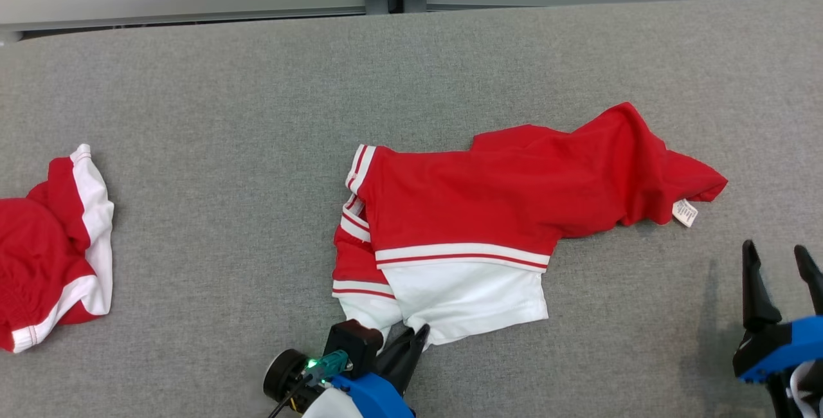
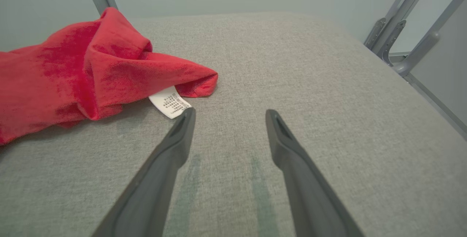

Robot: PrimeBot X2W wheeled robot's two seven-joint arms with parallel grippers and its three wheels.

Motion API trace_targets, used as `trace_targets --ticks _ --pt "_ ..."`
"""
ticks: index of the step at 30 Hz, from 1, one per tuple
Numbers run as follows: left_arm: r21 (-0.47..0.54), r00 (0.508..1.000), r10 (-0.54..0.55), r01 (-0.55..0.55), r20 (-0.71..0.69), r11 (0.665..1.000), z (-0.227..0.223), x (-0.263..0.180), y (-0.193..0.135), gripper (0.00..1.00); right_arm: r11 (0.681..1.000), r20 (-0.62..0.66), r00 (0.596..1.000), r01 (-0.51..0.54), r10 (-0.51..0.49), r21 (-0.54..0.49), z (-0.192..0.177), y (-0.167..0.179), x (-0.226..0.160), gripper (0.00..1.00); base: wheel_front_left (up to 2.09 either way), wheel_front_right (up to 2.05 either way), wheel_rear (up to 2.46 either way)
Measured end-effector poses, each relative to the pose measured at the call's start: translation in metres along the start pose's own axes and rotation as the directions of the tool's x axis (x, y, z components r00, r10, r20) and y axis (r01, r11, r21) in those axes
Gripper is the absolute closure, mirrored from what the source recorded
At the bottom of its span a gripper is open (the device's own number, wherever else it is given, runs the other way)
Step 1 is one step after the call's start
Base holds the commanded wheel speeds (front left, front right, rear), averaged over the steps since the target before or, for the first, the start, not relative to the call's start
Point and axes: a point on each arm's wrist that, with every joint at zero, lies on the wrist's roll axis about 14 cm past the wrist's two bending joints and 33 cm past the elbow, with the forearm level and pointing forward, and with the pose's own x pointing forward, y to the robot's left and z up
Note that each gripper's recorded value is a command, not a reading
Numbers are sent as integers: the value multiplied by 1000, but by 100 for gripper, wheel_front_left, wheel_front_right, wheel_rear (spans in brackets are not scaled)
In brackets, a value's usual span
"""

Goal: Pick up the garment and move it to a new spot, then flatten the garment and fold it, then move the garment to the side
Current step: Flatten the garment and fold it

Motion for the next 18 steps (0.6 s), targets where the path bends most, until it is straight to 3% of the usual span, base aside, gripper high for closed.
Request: trace_targets --ticks 4,16,17,18 --pt "2 1000 4 -4 7 1000 3 4 5 100 1000 -24 1000 13 -13 13 -6 -7 23 0 0 0 0" --pt "-10 999 26 -25 40 1000 8 12 19 100 998 -108 992 -59 59 2 -22 19 86 0 0 0 0" --pt "-11 999 28 -28 44 1000 9 12 21 100 998 -125 990 -63 63 1 -25 21 88 43 0 0 0" --pt "-10 998 33 -33 55 999 11 12 22 100 998 -139 988 -66 65 0 -29 21 90 69 0 0 0"
